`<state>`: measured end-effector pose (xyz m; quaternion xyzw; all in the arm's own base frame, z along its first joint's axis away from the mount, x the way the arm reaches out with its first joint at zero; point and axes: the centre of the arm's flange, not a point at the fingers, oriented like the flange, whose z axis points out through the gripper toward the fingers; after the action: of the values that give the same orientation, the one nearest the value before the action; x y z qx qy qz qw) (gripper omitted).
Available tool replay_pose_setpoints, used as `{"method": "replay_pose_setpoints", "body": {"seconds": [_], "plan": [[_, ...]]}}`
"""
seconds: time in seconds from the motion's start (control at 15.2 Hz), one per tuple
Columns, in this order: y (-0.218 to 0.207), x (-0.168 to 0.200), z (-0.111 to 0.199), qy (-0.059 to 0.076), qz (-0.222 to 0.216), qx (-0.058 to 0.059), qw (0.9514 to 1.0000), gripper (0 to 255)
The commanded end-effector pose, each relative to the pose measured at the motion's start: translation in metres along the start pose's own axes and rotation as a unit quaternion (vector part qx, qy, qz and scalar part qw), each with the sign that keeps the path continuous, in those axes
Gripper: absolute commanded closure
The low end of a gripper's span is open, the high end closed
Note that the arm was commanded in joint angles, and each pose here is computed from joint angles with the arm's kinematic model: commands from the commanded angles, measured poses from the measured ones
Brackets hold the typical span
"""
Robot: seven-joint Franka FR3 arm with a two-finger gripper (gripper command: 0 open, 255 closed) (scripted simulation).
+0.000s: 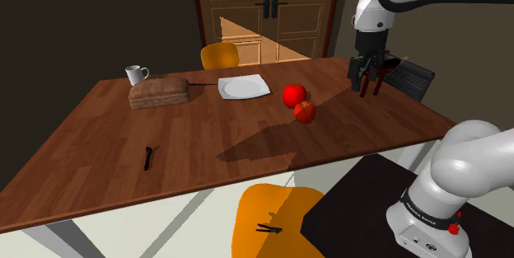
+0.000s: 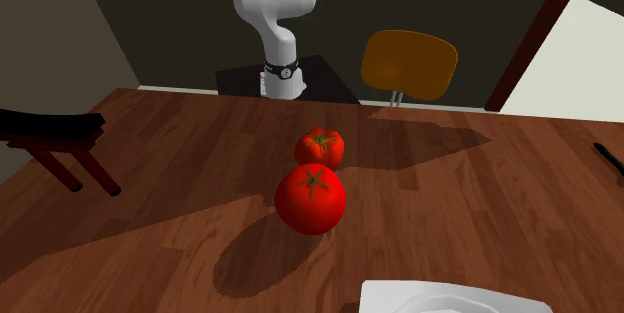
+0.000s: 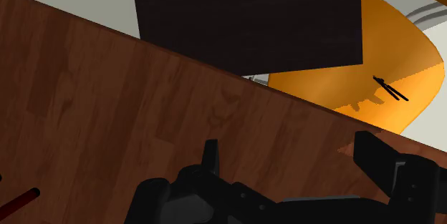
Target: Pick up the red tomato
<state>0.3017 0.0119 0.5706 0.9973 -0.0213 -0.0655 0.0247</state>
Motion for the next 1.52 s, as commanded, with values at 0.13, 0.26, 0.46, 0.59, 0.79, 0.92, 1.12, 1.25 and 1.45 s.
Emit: {"method": "replay_pose_setpoints", "body": {"seconds": [0.13,0.26,0.46,0.59,0.79,0.92,1.12,1.25,1.45], "plan": [[-0.001,0.026,0.004,0.000,0.023,0.003,0.9997,0],[-0.001,0.052,0.009,0.000,0.046,0.006,0.9989,0],[0.002,0.091,0.016,0.000,0.080,0.011,0.9967,0],[0.005,0.116,0.020,0.000,0.103,0.015,0.9945,0],[0.011,0.155,0.027,0.001,0.138,0.019,0.9903,0],[0.017,0.180,0.031,0.001,0.160,0.023,0.9868,0],[0.028,0.217,0.038,0.001,0.194,0.027,0.9805,0],[0.037,0.241,0.043,0.001,0.217,0.031,0.9757,0],[0.052,0.277,0.050,0.001,0.250,0.035,0.9675,0]]}}
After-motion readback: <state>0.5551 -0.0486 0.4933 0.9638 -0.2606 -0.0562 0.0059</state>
